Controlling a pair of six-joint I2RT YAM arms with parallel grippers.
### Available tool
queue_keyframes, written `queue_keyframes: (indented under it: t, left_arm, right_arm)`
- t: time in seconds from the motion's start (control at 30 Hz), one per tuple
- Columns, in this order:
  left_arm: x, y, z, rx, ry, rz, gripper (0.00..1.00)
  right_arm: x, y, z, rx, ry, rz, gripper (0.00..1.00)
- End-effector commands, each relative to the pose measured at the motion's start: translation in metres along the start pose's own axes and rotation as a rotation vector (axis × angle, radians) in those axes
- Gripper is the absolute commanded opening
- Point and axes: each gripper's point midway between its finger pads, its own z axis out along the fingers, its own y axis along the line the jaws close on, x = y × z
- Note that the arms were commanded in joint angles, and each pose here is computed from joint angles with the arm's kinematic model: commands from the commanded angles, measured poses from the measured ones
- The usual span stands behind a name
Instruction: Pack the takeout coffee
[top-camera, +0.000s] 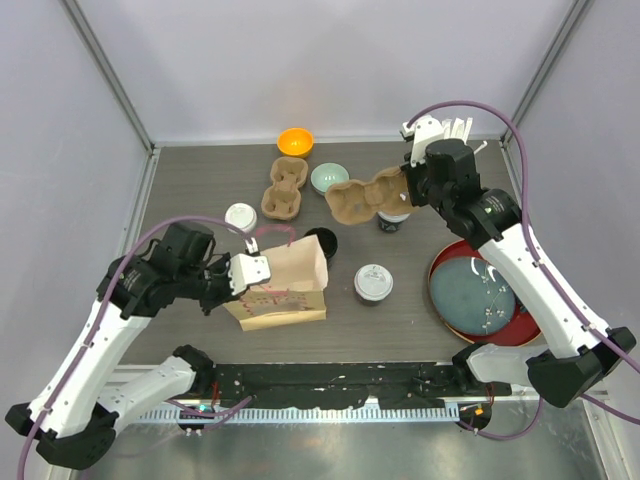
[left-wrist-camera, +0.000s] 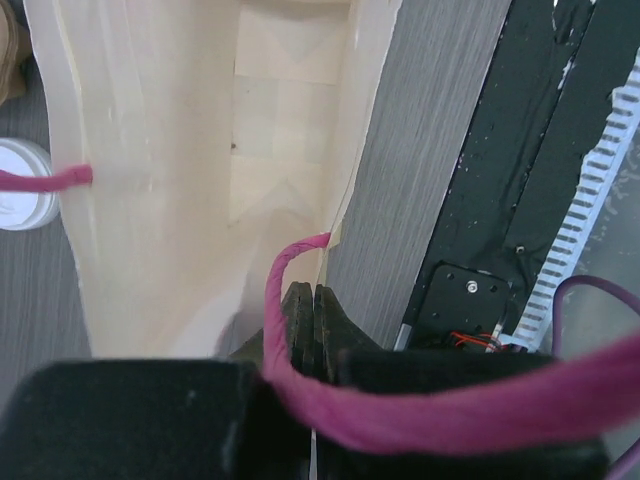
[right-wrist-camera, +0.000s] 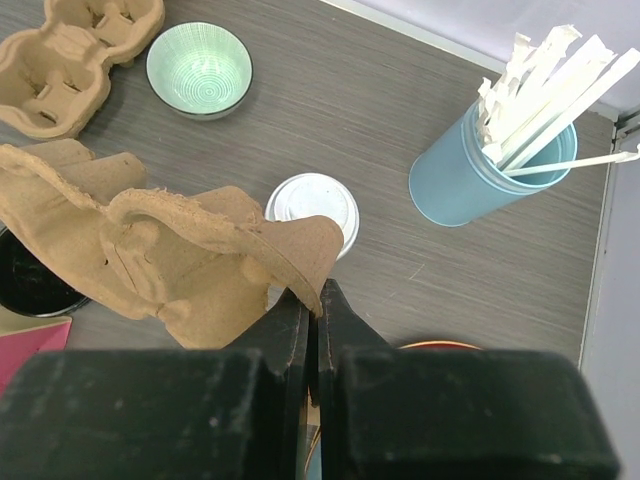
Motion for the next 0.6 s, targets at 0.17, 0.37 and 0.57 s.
queue_keyframes:
  t: [0.17, 0.37, 0.57]
  left_arm:
    - [0.009, 0.011, 0.010, -0.034, 0.045, 0.017, 0.00]
    - [-0.016, 0.015, 0.005, -0.018, -0.027, 0.032, 0.00]
    - [-0.021, 0.007, 0.002, 0.043, -0.026, 0.022, 0.00]
  right_arm:
    - [-0.021, -0.009, -0.009, 0.021, -0.082, 0.012, 0.01]
    - [-0.023, -0.009, -0.012, 0.010, -0.090, 0.022, 0.01]
    - [-0.029, -0.012, -0.017, 0.016, -0.090, 0.052, 0.01]
